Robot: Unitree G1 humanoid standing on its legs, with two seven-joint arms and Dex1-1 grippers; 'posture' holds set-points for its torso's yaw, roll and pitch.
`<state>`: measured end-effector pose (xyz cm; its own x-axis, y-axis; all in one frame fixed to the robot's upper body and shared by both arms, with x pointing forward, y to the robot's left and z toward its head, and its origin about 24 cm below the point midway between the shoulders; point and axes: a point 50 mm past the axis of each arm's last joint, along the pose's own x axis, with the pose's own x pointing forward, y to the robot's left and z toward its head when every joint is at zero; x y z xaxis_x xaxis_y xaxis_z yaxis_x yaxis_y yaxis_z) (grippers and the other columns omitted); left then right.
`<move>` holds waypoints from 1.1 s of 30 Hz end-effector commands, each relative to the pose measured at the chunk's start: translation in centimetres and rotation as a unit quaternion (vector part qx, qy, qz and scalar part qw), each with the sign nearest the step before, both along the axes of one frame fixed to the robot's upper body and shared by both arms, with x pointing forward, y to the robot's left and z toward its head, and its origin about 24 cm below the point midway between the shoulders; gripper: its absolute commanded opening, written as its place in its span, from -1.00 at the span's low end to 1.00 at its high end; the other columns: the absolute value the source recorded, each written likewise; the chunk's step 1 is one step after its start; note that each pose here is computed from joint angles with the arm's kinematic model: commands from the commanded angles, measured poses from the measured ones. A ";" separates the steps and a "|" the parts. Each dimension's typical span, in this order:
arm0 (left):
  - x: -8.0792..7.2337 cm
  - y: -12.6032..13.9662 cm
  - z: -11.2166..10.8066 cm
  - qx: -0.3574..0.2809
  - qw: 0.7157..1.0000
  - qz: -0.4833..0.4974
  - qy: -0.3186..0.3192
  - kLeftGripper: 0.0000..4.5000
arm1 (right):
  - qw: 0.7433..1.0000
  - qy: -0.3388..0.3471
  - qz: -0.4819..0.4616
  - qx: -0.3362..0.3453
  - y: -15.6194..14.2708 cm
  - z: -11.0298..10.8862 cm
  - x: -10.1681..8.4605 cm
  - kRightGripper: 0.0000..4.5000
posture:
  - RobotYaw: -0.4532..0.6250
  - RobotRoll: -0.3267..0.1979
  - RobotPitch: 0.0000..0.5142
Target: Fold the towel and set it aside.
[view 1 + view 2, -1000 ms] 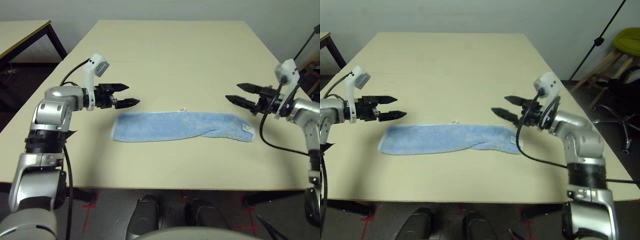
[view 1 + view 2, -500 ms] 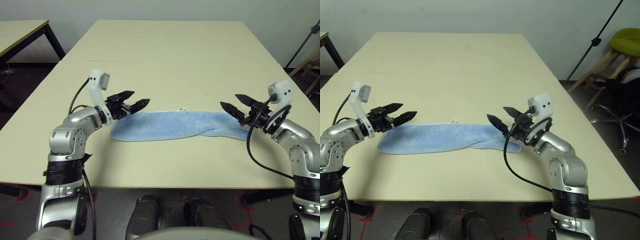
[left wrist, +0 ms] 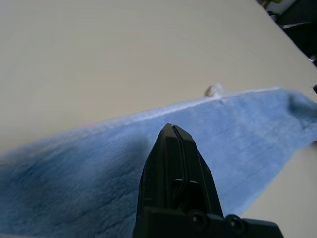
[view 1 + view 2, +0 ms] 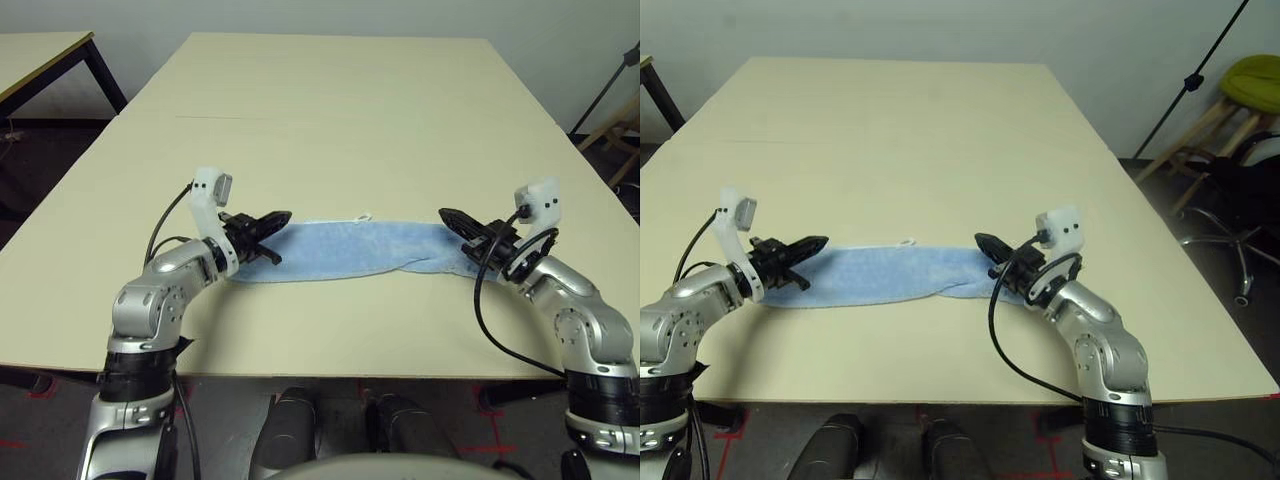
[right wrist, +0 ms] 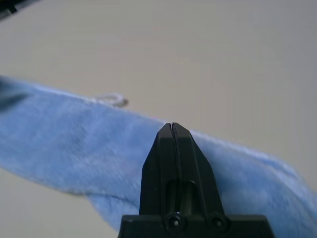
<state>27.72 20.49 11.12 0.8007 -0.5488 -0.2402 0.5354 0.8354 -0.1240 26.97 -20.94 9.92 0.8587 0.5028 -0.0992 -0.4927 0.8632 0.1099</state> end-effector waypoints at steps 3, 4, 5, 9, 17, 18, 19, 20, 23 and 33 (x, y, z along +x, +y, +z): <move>-0.6 1.1 -1.2 0.027 0.999 0.010 0.018 -0.99 | 0.999 0.028 0.005 -0.023 -0.5 -1.6 -0.2 -1.00 | 0.01 0.25 -0.65; -0.7 1.3 -1.5 0.032 0.999 0.013 0.022 -0.99 | 0.999 0.034 0.006 -0.029 -0.6 -2.0 -0.3 -1.00 | 0.01 0.25 -0.65; -0.8 1.5 -1.8 0.042 0.999 0.014 0.027 -0.99 | 0.998 0.042 0.006 -0.036 -0.8 -2.3 -0.4 -1.00 | 0.02 0.25 -0.66; -1.3 1.9 -2.9 0.064 0.997 0.013 0.039 -0.99 | 0.995 0.065 0.005 -0.072 -1.6 -3.5 -0.3 -1.00 | 0.02 0.25 -0.67; -0.1 4.0 -4.6 0.115 0.992 0.010 0.050 -0.99 | 0.985 0.076 -0.022 -0.152 -4.4 -4.2 1.8 -1.00 | 0.04 0.25 -0.66; 0.2 4.5 -4.6 0.123 0.991 0.010 0.050 -0.99 | 0.984 0.072 -0.021 -0.159 -4.7 -4.0 2.0 -1.00 | 0.04 0.25 -0.63; 0.4 4.9 -4.6 0.129 0.990 0.012 0.049 -0.99 | 0.984 0.069 -0.017 -0.166 -4.9 -3.8 2.2 -1.00 | 0.04 0.25 -0.63; 0.6 5.4 -4.6 0.134 0.990 0.011 0.051 -0.99 | 0.982 0.069 -0.012 -0.173 -5.1 -3.7 2.3 -1.00 | 0.04 0.25 -0.63; 0.6 6.5 -4.9 0.155 0.986 0.005 0.058 -0.99 | 0.980 0.073 0.008 -0.184 -5.5 -3.8 2.1 -1.00 | 0.04 0.25 -0.63; 1.2 6.1 -2.6 0.150 0.988 -0.042 0.009 -0.91 | 0.993 0.062 0.009 -0.096 -5.8 -1.8 1.5 -1.00 | 0.02 0.25 -0.58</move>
